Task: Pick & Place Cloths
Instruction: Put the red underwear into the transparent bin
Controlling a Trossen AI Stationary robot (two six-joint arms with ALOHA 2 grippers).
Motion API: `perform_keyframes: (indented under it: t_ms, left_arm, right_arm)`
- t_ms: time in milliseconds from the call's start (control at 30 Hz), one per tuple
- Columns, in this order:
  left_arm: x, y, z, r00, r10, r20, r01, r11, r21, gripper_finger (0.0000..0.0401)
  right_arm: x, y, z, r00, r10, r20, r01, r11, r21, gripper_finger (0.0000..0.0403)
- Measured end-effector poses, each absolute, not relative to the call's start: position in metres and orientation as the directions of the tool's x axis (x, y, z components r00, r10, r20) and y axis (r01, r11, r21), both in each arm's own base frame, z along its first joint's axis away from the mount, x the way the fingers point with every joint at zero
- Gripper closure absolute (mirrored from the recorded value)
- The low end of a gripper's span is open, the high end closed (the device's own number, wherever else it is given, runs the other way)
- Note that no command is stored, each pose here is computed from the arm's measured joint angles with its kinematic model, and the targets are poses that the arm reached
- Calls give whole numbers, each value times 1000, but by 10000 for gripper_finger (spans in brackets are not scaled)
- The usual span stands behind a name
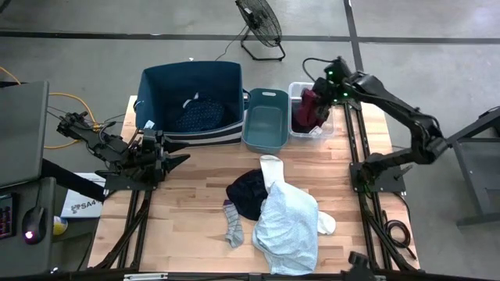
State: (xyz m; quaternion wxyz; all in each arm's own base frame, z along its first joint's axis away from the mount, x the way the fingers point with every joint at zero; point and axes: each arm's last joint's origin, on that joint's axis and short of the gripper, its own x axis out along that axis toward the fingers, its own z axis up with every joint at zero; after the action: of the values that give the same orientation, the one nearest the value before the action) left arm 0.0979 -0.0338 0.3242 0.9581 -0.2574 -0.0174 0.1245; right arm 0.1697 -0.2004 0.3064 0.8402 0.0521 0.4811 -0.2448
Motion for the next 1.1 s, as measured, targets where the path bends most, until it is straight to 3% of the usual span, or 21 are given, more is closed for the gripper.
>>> perform_keyframes:
  t_ms: [200, 467, 733, 900, 1100]
  left_arm:
    - [98, -34, 324, 968, 248, -31, -230, 835, -500, 146]
    - [98, -34, 324, 968, 247, -33, -230, 836, -498, 146]
    - [98, -34, 324, 968, 247, -33, -230, 836, -499, 146]
    - [98, -34, 324, 969, 246, -34, -230, 836, -498, 146]
    - [98, -34, 323, 969, 244, -36, -229, 837, -496, 146]
  right_arm:
    - [185, -214, 276, 285, -329, -900, 461, 871, -172, 399]
    - [200, -224, 246, 207, -254, -945, 477, 869, -129, 399]
    - [203, -226, 238, 132, -272, -953, 542, 825, -161, 386]
    - [202, -222, 243, 83, -324, -942, 617, 759, -207, 322]
    - [203, -210, 253, 115, -324, -939, 635, 751, -181, 196]
